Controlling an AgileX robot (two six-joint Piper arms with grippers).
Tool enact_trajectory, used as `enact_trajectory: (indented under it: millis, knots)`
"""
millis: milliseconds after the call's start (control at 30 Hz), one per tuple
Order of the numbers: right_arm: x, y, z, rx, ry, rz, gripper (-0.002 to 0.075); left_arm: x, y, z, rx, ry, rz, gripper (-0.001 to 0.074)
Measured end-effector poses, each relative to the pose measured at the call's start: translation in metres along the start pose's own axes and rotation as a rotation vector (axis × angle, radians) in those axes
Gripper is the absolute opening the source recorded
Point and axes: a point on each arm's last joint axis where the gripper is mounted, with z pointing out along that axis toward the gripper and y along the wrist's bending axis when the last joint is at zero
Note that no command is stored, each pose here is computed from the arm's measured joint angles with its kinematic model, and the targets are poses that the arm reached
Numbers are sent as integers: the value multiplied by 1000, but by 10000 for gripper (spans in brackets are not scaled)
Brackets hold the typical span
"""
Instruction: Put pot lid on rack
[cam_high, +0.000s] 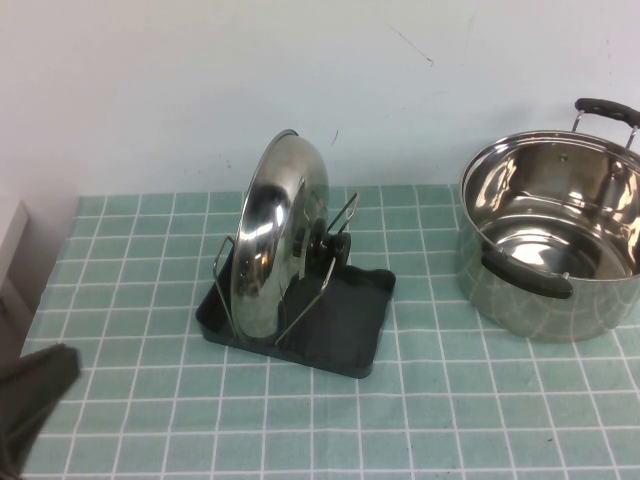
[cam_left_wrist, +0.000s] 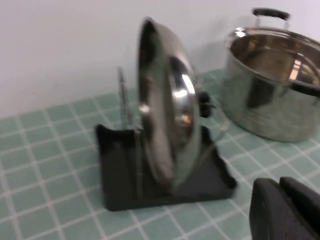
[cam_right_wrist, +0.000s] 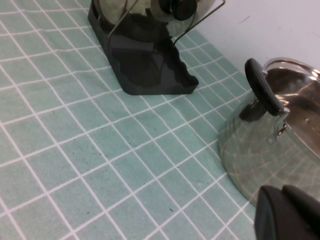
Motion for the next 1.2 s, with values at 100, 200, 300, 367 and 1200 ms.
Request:
enact_trajectory:
  millis: [100,200,300,367,1200]
  knots:
    - [0,0,0,0,0,0,-1,23,14,-3,-113,-69,42,-1]
    - [0,0,0,0,0,0,-1,51,23,-3,-187,-108,40,-1]
    - [0,0,0,0,0,0,-1,81,31,-3,-249,-132,26,-1]
    - [0,0,0,0,0,0,-1,96,35,-3,-282,-136,4,-1]
    - [0,0,0,0,-1,0,-1,138,41,-9,-375,-46,-77,-1]
